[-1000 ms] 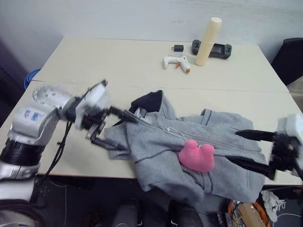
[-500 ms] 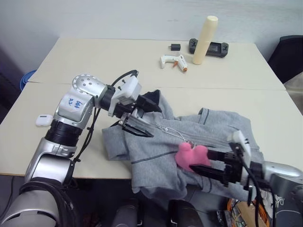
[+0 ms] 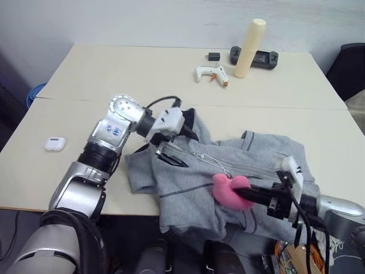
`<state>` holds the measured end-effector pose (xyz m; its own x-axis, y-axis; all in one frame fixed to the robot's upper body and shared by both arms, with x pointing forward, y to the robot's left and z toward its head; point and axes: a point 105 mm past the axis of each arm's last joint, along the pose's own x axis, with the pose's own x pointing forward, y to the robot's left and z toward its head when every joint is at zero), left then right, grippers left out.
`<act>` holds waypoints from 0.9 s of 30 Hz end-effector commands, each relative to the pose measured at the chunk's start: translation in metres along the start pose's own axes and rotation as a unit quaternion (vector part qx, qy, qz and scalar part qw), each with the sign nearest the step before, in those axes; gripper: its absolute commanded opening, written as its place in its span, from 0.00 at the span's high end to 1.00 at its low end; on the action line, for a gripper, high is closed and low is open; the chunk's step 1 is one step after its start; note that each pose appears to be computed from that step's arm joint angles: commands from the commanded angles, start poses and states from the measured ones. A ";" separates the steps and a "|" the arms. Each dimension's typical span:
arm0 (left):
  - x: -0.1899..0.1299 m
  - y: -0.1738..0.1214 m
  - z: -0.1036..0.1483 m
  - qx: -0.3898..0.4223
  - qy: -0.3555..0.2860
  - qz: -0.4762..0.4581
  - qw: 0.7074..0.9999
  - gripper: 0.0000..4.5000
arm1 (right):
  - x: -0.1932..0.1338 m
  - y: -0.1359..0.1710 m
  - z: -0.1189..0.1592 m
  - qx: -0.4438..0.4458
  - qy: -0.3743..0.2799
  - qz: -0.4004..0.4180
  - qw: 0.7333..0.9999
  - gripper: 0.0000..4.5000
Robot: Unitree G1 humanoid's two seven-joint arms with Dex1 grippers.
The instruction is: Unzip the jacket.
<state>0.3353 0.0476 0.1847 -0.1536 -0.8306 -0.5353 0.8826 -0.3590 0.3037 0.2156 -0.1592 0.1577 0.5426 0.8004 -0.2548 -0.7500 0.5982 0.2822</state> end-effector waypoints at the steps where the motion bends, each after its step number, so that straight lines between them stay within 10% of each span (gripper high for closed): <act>1: 0.012 0.009 -0.002 0.022 0.009 0.001 1.000 0.00 | -0.018 0.013 0.033 -0.038 -0.048 -0.001 0.998 0.99; 8: 0.033 0.024 -0.031 -0.005 0.030 0.050 0.998 0.13 | -0.043 0.017 0.058 -0.062 -0.072 -0.045 0.994 1.00; 20: 0.046 0.003 -0.074 -0.045 0.073 0.035 0.996 0.90 | -0.093 -0.022 0.079 -0.084 -0.100 -0.204 0.970 1.00; 27: 0.039 -0.008 -0.088 -0.057 0.093 0.023 0.994 0.91 | -0.146 -0.074 0.071 -0.070 -0.074 -0.371 0.923 1.00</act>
<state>0.3633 0.0233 0.1274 -0.0316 -0.8266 -0.5618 0.8844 -0.2850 0.3696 0.2178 -0.2680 0.2205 0.8791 0.4008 -0.2581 -0.4034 0.9139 0.0455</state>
